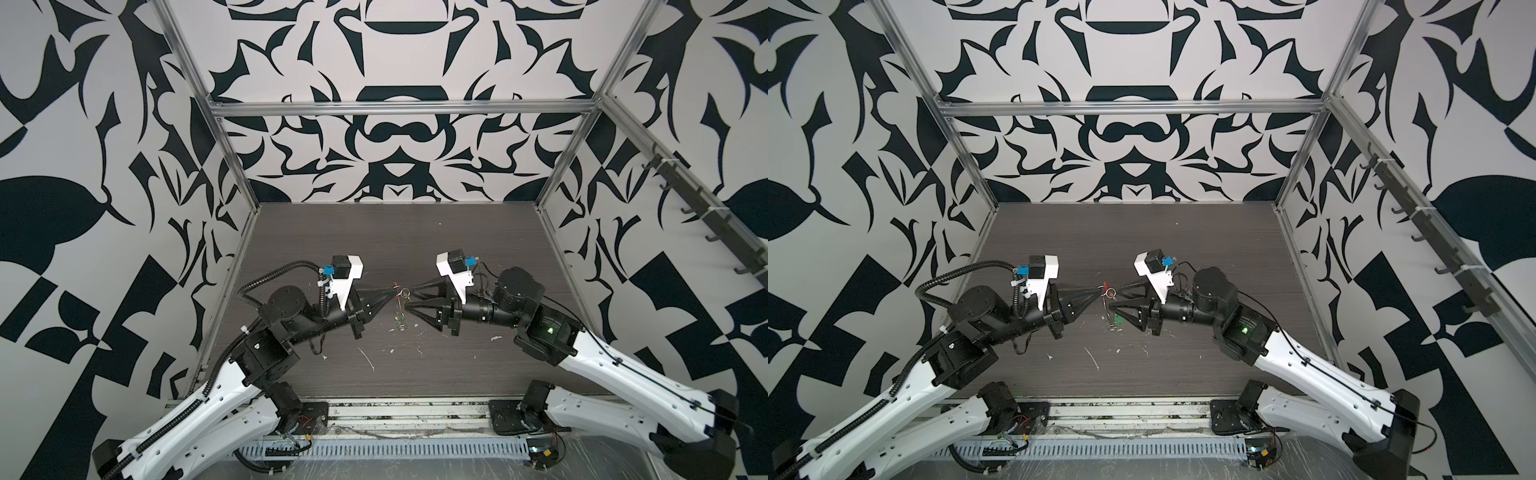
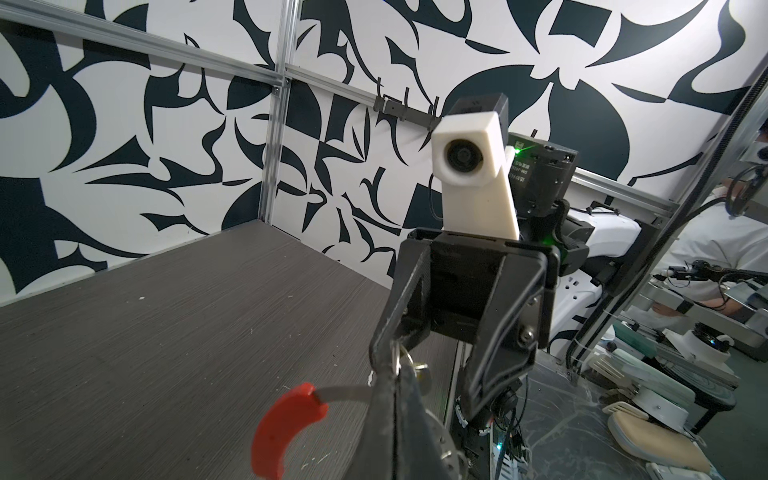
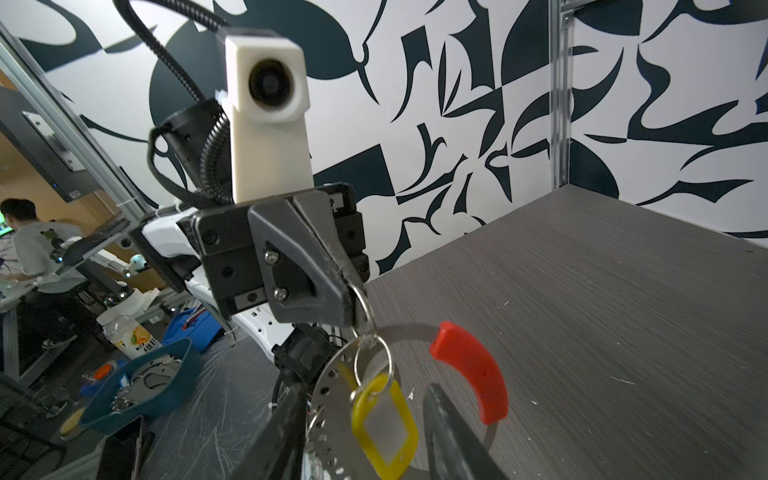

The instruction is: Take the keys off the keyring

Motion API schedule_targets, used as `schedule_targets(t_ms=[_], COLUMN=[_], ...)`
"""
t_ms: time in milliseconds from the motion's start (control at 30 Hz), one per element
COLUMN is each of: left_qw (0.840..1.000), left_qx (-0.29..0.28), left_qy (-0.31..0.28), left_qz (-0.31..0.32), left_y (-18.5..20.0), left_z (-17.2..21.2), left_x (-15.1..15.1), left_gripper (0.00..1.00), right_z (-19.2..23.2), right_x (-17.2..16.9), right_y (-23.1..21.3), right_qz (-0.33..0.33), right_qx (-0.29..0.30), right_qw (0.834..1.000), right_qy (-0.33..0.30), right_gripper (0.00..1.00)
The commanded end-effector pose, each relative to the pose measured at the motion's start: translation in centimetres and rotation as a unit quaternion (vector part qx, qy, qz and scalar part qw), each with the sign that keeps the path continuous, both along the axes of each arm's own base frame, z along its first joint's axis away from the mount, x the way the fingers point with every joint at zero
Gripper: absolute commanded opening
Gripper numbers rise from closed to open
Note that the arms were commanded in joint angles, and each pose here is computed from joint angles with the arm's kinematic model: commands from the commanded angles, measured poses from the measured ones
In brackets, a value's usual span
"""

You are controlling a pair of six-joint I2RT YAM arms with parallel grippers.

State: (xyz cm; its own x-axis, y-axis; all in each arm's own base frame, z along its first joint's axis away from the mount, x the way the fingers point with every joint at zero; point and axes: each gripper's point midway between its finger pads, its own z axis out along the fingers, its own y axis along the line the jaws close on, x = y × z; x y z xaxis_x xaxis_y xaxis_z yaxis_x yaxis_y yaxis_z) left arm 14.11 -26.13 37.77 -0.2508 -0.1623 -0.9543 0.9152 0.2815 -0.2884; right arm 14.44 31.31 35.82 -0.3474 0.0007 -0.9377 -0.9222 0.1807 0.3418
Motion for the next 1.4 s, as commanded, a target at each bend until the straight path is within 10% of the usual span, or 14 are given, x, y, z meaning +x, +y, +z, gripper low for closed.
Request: schedule_targets(t_ms=[0, 367, 1367], left_qw=[1.0, 1.0, 0.999], left_qx=[-0.023, -0.024, -0.043], left_qy=[-0.013, -0.01, -0.027], left_qz=[0.0, 0.013, -0.007], left_y=[0.3, 0.5, 0.2], left_z=[1.1, 0.9, 1.6], left_x=[-0.3, 0.2, -0.5], left_gripper=[0.0, 0.0, 0.0], right_z=[1.2, 0.6, -2.6], right_x=[0.3, 0.6, -1.5], right_y=[0.1, 0.2, 2.9], right_qz=[-0.013, -0.034, 0.04], right_qx=[0.008, -0.023, -0.088], right_qw=[1.0, 0.998, 0.995], right_qy=[-0.025, -0.043, -0.036], right_gripper=[0.42, 0.0, 0.0])
